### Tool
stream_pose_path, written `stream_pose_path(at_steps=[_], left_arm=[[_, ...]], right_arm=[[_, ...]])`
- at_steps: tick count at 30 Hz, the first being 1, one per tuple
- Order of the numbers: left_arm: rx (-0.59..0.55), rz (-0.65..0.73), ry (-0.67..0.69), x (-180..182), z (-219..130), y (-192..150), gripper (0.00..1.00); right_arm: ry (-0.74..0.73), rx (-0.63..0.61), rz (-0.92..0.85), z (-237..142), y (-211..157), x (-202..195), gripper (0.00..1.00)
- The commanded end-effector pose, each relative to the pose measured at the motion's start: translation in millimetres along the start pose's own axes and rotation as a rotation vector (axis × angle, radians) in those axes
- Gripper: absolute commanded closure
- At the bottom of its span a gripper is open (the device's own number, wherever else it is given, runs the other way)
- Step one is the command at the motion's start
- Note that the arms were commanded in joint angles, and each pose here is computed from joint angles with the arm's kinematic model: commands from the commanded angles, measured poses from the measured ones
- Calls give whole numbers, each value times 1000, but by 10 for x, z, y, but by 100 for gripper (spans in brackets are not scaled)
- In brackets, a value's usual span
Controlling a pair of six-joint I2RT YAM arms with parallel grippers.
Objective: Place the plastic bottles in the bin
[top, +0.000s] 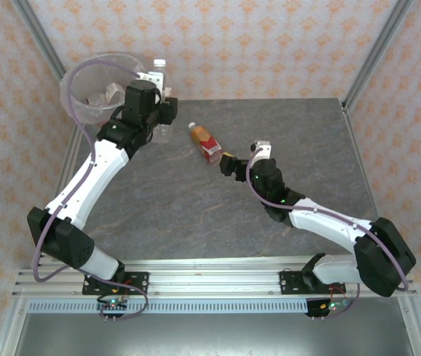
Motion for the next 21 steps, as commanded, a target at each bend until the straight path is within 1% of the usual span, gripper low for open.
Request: stream_pose_path(at_steps=[1,7,10,17,21], left_arm=[[-163,-80,126,302,-208,471,42],[-212,-188,216,671,-180,638,42],[-222,-221,253,857,-148,678,42],[-220,-238,340,1242,2,701,42],[-200,-206,355,1370,138,735,42]], right_arm=[[41,21,-93,-80,-35,42,1],[138,47,-211,-129,-69,164,1],[154,45,-233,-135,-61,186,1],[155,39,-248,-125,-48,197,1],[150,36,-246,-124,-38,194,1]])
Point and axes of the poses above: each hand's point on the last joint's axis, 136 mm out from that joint toward the fingers, its own z axis out along the fingers, its own x axis along the line the jaws close on, y = z × x, the point moved 4 cm from there along -z, back along the fingers, and after that the axes turned 5 degrees about z, right-handed, at the moved point
